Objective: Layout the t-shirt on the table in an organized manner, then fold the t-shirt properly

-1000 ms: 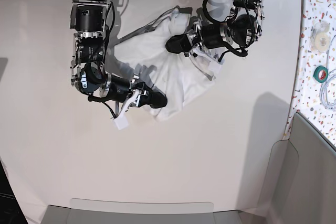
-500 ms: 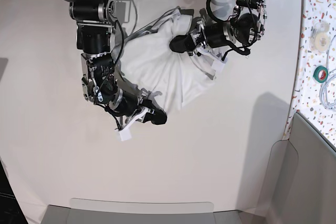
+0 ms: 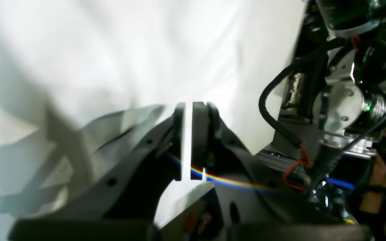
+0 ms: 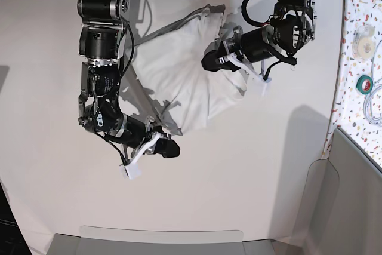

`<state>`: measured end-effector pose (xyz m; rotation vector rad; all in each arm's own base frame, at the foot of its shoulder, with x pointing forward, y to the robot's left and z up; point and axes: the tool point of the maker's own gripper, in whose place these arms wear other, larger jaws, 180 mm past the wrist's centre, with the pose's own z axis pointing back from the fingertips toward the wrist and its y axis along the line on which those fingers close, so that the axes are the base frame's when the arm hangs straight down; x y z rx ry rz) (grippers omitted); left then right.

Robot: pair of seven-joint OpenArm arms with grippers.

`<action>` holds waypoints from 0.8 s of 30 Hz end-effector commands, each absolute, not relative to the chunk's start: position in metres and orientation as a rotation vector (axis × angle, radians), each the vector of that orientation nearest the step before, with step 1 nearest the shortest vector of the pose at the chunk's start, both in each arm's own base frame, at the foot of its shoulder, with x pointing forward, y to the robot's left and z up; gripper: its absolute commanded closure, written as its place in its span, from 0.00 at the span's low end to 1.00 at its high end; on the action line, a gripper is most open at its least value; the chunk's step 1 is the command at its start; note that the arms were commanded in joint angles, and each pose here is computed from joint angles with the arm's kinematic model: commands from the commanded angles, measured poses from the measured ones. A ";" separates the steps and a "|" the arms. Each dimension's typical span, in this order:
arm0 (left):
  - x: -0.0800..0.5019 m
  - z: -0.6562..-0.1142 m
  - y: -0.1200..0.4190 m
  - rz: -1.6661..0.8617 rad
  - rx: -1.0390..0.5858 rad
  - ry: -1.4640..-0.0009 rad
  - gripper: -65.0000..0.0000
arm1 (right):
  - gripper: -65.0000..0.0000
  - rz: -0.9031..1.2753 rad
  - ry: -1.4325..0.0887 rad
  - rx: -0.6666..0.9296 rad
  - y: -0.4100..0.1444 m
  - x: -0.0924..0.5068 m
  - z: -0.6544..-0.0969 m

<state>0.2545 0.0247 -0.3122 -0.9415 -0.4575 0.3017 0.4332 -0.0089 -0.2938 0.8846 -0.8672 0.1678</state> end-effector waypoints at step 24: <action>0.180 -0.353 -0.002 0.048 -0.812 -0.202 0.95 | 1.00 0.710 -0.764 0.473 0.070 0.421 -0.337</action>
